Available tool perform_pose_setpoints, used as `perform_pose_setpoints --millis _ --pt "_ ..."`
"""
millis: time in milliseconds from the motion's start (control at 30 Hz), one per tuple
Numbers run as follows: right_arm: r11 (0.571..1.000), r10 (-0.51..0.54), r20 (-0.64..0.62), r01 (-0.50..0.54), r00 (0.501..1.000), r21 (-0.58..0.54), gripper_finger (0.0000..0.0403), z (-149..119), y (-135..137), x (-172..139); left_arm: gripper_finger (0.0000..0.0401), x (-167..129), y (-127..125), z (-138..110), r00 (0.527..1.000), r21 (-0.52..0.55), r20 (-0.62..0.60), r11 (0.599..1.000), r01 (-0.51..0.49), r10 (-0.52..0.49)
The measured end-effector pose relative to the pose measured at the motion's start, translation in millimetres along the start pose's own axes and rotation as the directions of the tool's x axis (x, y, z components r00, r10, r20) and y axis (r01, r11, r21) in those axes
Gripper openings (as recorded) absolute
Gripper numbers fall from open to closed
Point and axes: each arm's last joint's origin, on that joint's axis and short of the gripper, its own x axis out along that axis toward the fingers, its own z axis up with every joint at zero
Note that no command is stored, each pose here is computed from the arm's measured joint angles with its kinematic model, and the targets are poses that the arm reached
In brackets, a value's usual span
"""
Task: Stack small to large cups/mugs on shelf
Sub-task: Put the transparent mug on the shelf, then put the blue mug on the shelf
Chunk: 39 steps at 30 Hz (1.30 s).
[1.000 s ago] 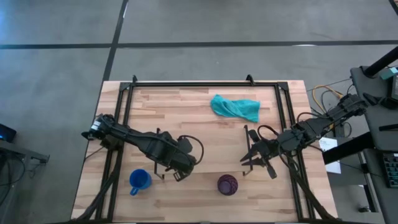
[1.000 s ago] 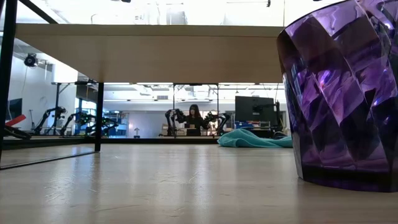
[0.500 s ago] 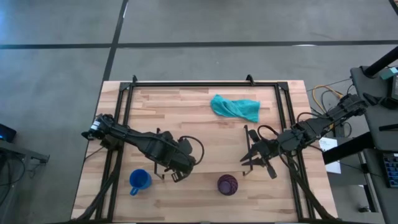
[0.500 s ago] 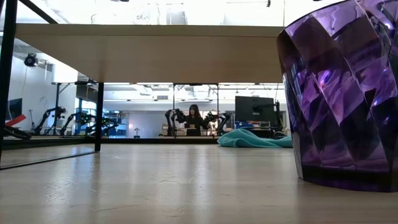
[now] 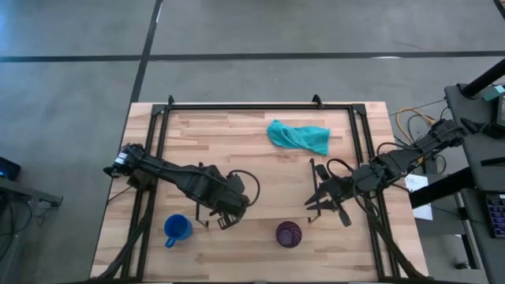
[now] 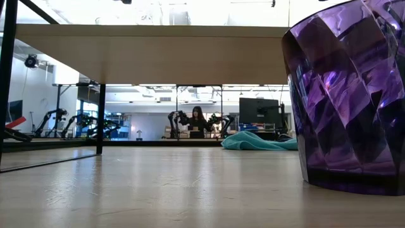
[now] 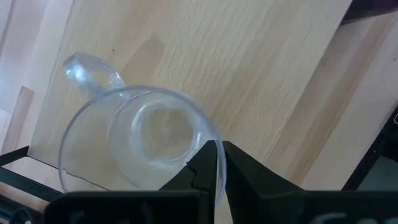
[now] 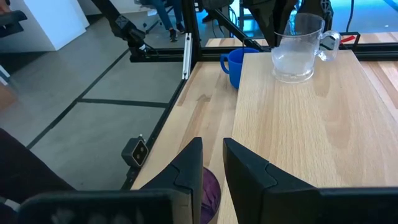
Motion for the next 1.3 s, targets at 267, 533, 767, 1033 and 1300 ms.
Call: perform_pose_setpoints --millis 267,533,767,1033,1300 --pt "1.000 0.000 0.000 0.000 1.000 0.000 0.0059 0.0 0.0 0.0 0.0063 -0.1 2.0 2.7 1.000 -0.013 -0.010 1.000 0.013 -0.013" --pt "1.000 0.000 0.000 0.000 1.000 0.000 0.0059 0.0 0.1 0.0 0.0073 -17.3 7.0 1.5 0.998 -0.021 0.024 0.998 0.060 -0.060" --pt "1.000 0.000 0.003 0.000 1.000 0.000 0.0059 0.3 0.1 0.0 0.0073 -39.2 17.7 -4.0 0.992 -0.072 0.064 0.991 0.116 -0.112" --pt "1.000 0.001 0.007 -0.001 1.000 0.001 0.0059 0.6 0.2 0.0 0.0073 -65.7 27.1 -21.0 0.966 -0.189 0.017 0.948 0.257 -0.259" --pt "1.000 0.001 0.007 -0.001 1.000 0.008 0.0059 0.6 0.2 0.0 0.0073 -77.5 16.1 -46.6 0.956 -0.203 -0.007 0.937 0.285 -0.293"
